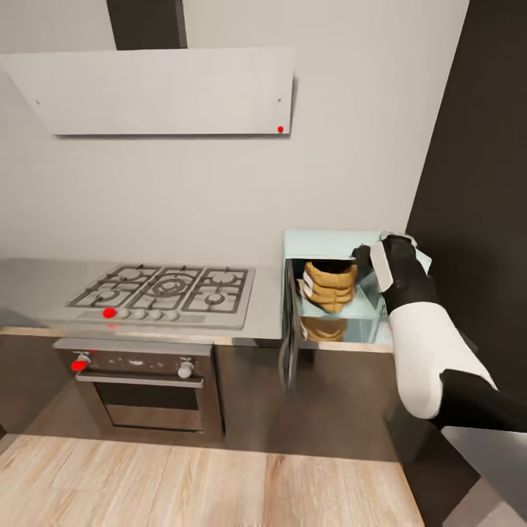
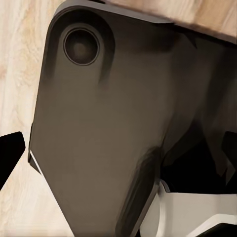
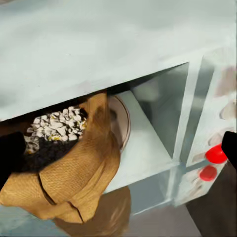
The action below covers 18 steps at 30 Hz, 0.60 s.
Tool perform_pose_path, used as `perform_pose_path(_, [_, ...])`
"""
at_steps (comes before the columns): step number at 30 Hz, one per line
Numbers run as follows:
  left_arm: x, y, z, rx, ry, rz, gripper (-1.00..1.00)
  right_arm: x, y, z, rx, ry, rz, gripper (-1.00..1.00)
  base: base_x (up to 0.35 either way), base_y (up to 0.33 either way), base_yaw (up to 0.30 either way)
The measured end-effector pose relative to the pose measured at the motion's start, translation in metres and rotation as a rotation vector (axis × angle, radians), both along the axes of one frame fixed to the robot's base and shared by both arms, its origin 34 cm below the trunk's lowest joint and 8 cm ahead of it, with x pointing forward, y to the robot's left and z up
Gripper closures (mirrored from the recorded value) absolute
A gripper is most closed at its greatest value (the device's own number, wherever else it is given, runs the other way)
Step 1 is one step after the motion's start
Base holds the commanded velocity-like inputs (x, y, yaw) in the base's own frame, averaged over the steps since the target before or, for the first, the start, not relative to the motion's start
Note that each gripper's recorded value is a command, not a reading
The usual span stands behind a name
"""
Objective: In the kitchen, take the popcorn bag from the countertop, put it into the microwave, and heat it until the popcorn is cooked so the cooked popcorn ends up inside the bag.
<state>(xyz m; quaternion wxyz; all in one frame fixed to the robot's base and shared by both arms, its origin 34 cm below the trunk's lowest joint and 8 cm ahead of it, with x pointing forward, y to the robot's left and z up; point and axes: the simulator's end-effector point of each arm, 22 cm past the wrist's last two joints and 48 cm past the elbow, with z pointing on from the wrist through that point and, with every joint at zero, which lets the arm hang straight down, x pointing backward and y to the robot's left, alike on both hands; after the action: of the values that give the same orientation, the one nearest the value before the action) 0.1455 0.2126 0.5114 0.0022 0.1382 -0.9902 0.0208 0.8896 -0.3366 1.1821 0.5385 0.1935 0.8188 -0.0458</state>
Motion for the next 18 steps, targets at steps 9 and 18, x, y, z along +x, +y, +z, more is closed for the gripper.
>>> perform_pose_path(9, [0.0,0.0,0.0,-0.001,0.0,-0.002,-1.0,-0.004,-0.001,-0.001,-0.012,-0.014,-0.007,-1.0,-0.175,0.0,0.0])
perform_pose_path(18, [0.0,0.0,0.0,-0.001,-0.001,-0.001,-1.0,-0.023,0.03,-0.124,-0.053,0.063,0.097,-1.0,-0.001,0.0,0.0])
